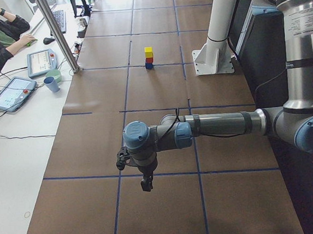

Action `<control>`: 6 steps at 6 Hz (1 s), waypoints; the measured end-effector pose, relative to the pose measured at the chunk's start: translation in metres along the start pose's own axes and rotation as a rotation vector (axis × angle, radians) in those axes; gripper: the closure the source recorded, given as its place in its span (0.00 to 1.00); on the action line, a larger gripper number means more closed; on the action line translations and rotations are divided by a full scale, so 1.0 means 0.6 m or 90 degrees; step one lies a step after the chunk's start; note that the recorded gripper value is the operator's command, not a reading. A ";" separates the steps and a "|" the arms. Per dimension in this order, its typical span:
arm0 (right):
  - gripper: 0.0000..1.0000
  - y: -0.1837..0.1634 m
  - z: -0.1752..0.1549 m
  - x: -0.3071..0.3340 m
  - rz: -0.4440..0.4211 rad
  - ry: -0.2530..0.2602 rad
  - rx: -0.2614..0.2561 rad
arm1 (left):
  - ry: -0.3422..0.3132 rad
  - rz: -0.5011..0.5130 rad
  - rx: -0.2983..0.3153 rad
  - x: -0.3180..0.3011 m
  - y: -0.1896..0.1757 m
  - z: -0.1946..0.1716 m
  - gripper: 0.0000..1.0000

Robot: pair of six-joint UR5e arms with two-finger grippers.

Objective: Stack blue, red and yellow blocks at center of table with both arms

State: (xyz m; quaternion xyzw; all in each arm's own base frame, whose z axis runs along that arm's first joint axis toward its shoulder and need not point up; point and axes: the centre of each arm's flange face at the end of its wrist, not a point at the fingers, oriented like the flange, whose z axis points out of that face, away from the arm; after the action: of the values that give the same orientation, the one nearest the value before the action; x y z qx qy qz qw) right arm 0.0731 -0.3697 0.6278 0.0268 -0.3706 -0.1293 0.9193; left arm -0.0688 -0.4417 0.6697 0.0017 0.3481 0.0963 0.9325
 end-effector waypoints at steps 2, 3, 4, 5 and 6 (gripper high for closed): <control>0.00 0.000 0.002 0.001 0.001 -0.001 -0.002 | 0.005 0.000 0.000 0.002 0.000 0.001 0.00; 0.00 0.001 0.003 0.002 0.002 -0.002 -0.002 | 0.006 0.000 0.001 0.002 0.000 0.000 0.00; 0.00 0.001 0.003 0.002 0.002 -0.002 -0.002 | 0.006 0.001 0.001 0.003 0.000 0.000 0.00; 0.00 0.001 0.003 0.003 0.002 -0.002 -0.002 | 0.007 0.002 0.001 0.004 0.000 0.001 0.00; 0.00 0.001 0.003 0.003 0.003 -0.002 -0.002 | 0.007 0.003 0.001 0.005 -0.001 0.002 0.00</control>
State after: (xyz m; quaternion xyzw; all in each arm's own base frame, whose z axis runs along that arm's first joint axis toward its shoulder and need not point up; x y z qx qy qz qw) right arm 0.0730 -0.3694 0.6305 0.0242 -0.3718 -0.1281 0.9191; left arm -0.0659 -0.4416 0.6685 0.0025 0.3534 0.0984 0.9303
